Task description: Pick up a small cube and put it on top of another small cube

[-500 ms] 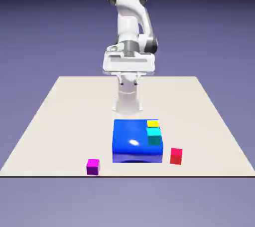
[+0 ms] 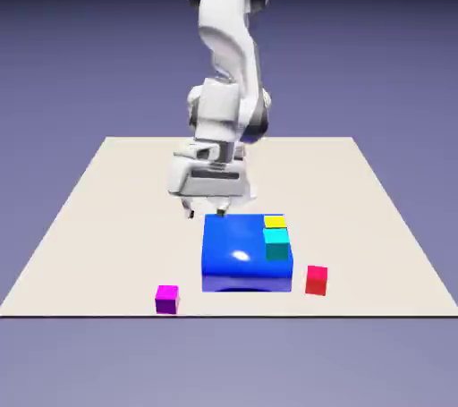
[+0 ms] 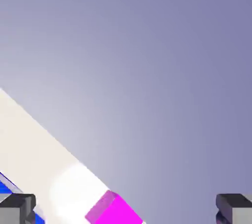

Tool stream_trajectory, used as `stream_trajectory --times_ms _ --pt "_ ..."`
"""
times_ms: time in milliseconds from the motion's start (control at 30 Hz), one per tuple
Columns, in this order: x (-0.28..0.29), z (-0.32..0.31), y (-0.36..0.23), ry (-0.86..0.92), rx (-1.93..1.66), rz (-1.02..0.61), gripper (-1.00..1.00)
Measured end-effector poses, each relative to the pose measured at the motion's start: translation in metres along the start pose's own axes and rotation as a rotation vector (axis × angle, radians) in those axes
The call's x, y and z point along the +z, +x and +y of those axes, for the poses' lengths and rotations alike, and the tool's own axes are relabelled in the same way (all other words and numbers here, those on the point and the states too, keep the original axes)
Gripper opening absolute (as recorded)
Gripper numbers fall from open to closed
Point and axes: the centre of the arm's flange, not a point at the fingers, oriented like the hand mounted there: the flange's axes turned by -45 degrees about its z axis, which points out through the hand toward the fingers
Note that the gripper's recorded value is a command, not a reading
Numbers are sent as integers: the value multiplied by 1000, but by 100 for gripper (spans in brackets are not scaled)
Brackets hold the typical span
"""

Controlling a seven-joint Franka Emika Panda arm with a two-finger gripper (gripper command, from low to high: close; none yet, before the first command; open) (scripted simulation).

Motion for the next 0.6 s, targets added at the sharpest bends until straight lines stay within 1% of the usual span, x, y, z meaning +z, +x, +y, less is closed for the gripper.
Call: stream_trajectory --times_ms 200,367,433,600 --pt "76 10 -15 132 -335 -125 0" --pt "141 11 -35 268 -606 -191 0" --pt "143 11 -36 273 -617 -192 0" --pt "199 -3 -47 277 -615 -188 0"
